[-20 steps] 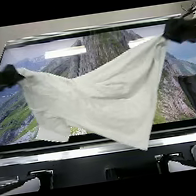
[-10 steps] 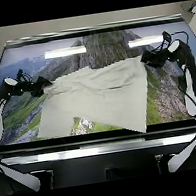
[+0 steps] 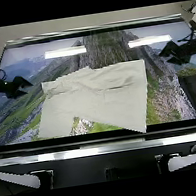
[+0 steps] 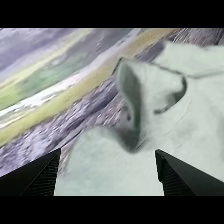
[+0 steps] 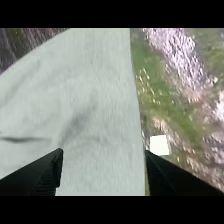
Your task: Fold the clothes and pants, and hang the long-sleeved shirts on hangers.
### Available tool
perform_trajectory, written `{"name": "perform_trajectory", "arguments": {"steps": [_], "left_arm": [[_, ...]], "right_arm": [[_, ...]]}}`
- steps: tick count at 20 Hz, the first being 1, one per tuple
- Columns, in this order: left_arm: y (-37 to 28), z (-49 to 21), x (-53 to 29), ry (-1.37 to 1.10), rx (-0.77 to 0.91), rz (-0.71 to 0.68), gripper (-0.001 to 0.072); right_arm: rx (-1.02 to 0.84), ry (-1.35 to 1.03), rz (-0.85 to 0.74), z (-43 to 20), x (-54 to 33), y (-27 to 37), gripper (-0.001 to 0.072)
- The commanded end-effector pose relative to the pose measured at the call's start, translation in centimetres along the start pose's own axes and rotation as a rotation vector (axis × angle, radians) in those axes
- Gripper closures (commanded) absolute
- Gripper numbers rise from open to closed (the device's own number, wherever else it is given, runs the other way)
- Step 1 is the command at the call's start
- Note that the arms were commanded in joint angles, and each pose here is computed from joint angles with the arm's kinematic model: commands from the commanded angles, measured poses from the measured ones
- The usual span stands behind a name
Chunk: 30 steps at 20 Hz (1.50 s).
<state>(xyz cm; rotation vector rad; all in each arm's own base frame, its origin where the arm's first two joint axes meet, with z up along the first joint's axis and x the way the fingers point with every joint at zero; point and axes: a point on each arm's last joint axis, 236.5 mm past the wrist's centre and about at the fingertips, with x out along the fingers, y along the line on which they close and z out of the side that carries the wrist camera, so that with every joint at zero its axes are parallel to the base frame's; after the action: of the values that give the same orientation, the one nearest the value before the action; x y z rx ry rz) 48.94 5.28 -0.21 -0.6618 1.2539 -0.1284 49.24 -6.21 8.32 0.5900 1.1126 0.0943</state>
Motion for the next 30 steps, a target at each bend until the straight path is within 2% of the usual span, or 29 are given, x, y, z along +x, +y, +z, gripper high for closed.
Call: {"name": "perform_trajectory", "arguments": {"steps": [1,4,8,10,16,18,19,23,24,25,27,28,30], "left_arm": [[3.7,-5.5,-0.6,0.119,0.058,-0.011,0.0053],[5.7,-6.7,2.3,0.089,0.006,-0.049,0.0054],[5.3,-4.8,4.9,-0.033,0.146,-0.066,0.0054],[4.8,-5.3,6.4,-0.010,0.223,-0.067,0.0054],[3.2,-7.2,9.5,0.071,0.223,-0.118,0.0063],[2.5,-8.2,9.5,0.110,0.225,-0.147,0.0197],[2.3,-8.8,9.3,0.134,0.225,-0.159,0.0232],[3.2,-10.3,8.7,0.207,0.165,-0.149,0.0233],[3.2,-10.5,8.6,0.214,0.162,-0.152,0.0264],[3.1,-10.7,8.6,0.222,0.161,-0.156,0.0320],[3.0,-10.7,8.6,0.222,0.162,-0.156,0.0559],[3.0,-10.5,8.7,0.217,0.153,-0.152,0.0652],[3.1,-10.4,8.7,0.211,0.136,-0.147,0.0669]], "right_arm": [[-0.071,0.231,0.151,-7.1,-5.1,0.8,0.0186],[-0.024,0.233,0.187,-9.4,-5.4,0.6,0.0186],[-0.012,0.269,0.173,-13.2,-5.8,0.7,0.0185],[-0.014,0.265,0.147,-14.2,-6.2,0.5,0.0185],[-0.007,0.228,0.120,-13.9,-6.7,0.5,0.0184],[-0.006,0.211,0.116,-13.5,-6.6,0.4,0.0184],[-0.007,0.205,0.113,-13.3,-6.5,0.3,0.0184],[-0.009,0.187,0.109,-12.9,-6.4,0.2,0.0184],[-0.015,0.186,0.109,-12.9,-6.4,0.2,0.0184],[-0.017,0.186,0.109,-12.9,-6.4,0.2,0.0184],[-0.027,0.184,0.110,-12.9,-6.4,0.2,0.0185],[-0.029,0.187,0.110,-13.1,-6.2,0.0,0.0185],[-0.025,0.222,0.118,-14.4,-4.9,-0.7,0.0184]]}}
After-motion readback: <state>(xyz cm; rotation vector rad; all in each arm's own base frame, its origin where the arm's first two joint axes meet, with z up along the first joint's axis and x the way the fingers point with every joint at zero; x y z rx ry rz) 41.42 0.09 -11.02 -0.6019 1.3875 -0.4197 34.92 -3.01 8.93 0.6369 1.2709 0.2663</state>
